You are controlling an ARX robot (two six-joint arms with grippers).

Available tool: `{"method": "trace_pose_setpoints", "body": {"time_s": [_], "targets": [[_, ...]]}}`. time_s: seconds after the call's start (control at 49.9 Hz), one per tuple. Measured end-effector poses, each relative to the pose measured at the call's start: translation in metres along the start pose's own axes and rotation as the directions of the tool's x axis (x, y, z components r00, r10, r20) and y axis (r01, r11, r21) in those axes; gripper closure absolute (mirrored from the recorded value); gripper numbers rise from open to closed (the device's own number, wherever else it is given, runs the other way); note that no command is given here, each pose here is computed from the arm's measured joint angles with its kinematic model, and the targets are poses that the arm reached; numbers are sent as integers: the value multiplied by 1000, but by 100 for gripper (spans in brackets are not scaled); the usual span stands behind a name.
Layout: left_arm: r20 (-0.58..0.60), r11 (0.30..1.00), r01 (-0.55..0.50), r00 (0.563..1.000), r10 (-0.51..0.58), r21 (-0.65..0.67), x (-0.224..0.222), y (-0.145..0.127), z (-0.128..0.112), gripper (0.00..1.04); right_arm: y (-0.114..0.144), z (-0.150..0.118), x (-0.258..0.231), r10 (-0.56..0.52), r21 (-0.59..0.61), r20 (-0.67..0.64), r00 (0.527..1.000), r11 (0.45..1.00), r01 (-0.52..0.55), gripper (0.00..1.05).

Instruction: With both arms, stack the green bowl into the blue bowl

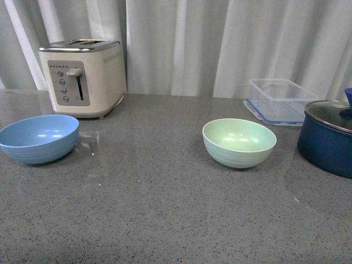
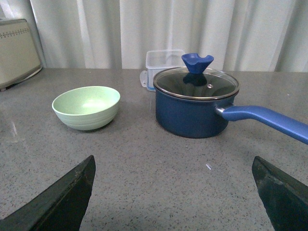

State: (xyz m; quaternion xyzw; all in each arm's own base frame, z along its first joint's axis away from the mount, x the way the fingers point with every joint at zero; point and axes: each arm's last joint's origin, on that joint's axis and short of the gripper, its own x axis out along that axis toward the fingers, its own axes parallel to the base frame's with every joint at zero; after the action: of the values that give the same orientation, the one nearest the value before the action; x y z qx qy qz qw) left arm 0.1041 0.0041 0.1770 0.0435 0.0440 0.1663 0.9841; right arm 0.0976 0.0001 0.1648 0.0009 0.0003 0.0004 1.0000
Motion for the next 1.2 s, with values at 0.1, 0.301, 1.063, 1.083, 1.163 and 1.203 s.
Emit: {"method": "trace_pose_setpoints", "body": {"time_s": [0.1,0.301,1.063,1.083,1.163,1.203], "targets": [[-24,1000,-19,1000,19,2,7,3,20,7,0,0,0,1,0,0,1000,1000,-1,10],[-24,995,6,1000,-9,-101,38,8,102,7,0,0,0,1,0,0,1000,1000,-1,10],[-437,928,-71,894,-104,-366,230,-16,148,7,0,0,0,1,0,0,1000,1000,-1,10],[-446,928,-76,889,-103,-366,233,-16,146,7,0,0,0,1,0,0,1000,1000,-1,10],[-487,931,-99,869,-91,-351,248,-18,134,7,0,0,0,1,0,0,1000,1000,-1,10],[-499,932,-104,862,-90,-347,252,-19,130,7,0,0,0,1,0,0,1000,1000,-1,10]]}}
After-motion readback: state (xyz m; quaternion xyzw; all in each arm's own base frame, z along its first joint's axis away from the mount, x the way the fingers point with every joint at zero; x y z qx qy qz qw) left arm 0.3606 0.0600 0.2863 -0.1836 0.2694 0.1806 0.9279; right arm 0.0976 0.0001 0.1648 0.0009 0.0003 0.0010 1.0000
